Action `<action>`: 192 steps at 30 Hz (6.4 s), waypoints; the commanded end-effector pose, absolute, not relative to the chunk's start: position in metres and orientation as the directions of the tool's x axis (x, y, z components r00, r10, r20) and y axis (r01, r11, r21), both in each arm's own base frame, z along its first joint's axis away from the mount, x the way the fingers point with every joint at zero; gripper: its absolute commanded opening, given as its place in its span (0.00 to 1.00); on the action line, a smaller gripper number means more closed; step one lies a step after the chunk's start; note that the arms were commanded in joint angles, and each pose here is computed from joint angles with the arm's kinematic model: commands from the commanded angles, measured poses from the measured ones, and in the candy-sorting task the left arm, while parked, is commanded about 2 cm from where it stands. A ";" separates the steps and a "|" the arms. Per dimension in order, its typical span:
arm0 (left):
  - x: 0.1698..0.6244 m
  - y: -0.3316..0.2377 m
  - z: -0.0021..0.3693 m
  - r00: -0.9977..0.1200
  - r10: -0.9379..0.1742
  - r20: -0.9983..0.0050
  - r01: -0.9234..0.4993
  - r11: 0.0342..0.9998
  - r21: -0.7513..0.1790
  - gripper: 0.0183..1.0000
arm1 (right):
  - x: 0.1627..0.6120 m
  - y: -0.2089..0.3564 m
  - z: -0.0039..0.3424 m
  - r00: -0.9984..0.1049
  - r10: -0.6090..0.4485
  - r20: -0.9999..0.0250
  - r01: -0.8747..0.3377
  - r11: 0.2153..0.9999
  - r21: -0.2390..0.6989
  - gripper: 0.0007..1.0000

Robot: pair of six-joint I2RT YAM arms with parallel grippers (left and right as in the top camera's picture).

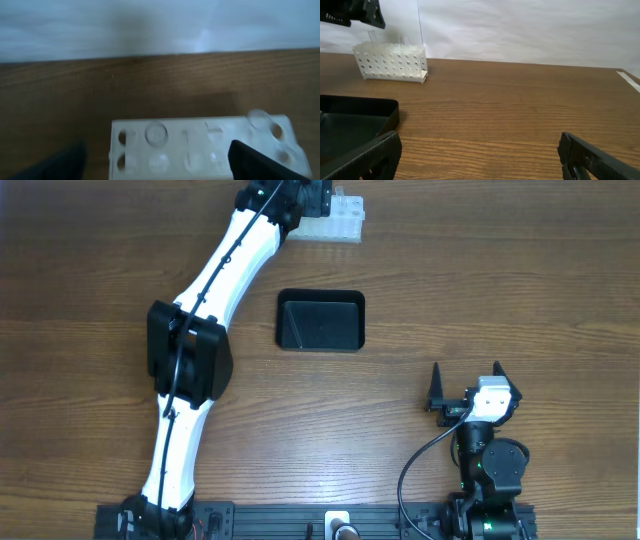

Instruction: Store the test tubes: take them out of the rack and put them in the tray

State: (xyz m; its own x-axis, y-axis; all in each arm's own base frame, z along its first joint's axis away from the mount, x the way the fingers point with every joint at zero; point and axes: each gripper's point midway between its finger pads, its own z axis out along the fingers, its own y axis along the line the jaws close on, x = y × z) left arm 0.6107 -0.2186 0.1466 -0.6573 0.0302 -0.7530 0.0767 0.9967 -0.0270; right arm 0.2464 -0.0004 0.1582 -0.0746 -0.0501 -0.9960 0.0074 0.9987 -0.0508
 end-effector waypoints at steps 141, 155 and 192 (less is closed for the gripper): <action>0.428 -0.225 0.054 -0.997 -0.067 0.032 -0.071 0.989 -0.128 0.02 | 0.246 0.000 0.157 -0.075 -0.043 -0.996 0.003 0.999 -0.043 0.99; 0.430 -0.227 0.029 -0.995 -0.072 0.069 -0.081 0.988 -0.131 0.02 | 0.246 0.000 0.157 -0.075 -0.043 -0.996 0.003 0.999 -0.043 0.99; 0.435 -0.231 0.022 -0.996 -0.067 0.054 -0.074 0.987 -0.140 0.32 | 0.246 0.000 0.157 -0.074 -0.043 -0.996 0.003 0.999 -0.043 0.99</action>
